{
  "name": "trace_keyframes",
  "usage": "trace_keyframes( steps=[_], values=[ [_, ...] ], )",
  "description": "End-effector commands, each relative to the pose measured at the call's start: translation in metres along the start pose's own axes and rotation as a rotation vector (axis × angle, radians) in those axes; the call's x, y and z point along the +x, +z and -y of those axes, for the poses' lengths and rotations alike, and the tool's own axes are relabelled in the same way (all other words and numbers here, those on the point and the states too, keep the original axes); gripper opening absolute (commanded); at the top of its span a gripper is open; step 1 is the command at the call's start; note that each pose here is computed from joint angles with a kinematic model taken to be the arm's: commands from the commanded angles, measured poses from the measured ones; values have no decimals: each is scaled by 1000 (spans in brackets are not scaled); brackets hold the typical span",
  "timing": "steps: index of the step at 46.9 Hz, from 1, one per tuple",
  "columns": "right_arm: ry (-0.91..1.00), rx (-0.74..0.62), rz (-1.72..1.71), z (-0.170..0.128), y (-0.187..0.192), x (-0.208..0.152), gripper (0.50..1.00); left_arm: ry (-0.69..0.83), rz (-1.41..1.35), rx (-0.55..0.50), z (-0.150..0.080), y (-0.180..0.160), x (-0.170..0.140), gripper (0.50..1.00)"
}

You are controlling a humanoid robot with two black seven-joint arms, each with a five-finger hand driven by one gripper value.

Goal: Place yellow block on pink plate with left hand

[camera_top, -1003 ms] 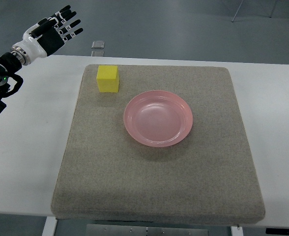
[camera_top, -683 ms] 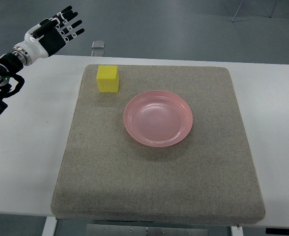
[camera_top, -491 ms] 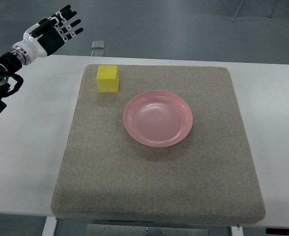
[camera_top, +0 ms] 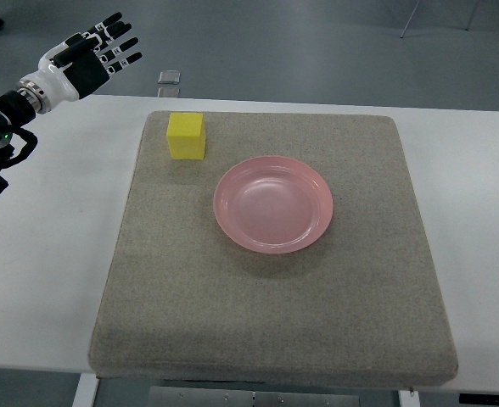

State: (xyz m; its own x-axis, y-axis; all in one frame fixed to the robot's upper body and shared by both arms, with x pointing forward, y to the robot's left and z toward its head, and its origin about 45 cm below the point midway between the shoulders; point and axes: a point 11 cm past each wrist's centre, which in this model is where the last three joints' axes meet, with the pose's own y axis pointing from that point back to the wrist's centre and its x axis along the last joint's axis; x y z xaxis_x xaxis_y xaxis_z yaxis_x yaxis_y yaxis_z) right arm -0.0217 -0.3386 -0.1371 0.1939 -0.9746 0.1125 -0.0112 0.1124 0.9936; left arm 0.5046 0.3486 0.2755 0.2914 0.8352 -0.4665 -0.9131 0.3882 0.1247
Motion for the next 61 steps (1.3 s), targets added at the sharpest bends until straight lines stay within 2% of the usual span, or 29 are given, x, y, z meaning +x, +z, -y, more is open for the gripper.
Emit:
trace_keyframes(
  steps=[1, 6, 10, 26, 35, 41, 45, 48, 61],
  values=[
    [0, 0, 0, 0, 0, 0, 924, 4, 142, 64, 2, -1, -2, 994],
    [0, 0, 0, 0, 0, 0, 924, -9, 372, 127, 5, 0, -8, 994],
    [0, 0, 0, 0, 0, 0, 924, -30, 525, 135, 8, 9, -15, 992],
    [0, 0, 0, 0, 0, 0, 924, -245, 1099, 261, 20, 17, -78, 984],
    [0, 0, 0, 0, 0, 0, 924, -254, 1340, 332, 23, 11, -84, 986],
    [0, 0, 0, 0, 0, 0, 924, -235, 1538, 420, 26, 1, -78, 984],
    [0, 0, 0, 0, 0, 0, 924, -189, 1637, 398, 30, -3, -76, 988],
    [0, 0, 0, 0, 0, 0, 924, -174, 1668, 386, 32, -6, -76, 988],
    [0, 0, 0, 0, 0, 0, 924, -217, 1699, 446, 35, -42, -72, 988]
  ],
)
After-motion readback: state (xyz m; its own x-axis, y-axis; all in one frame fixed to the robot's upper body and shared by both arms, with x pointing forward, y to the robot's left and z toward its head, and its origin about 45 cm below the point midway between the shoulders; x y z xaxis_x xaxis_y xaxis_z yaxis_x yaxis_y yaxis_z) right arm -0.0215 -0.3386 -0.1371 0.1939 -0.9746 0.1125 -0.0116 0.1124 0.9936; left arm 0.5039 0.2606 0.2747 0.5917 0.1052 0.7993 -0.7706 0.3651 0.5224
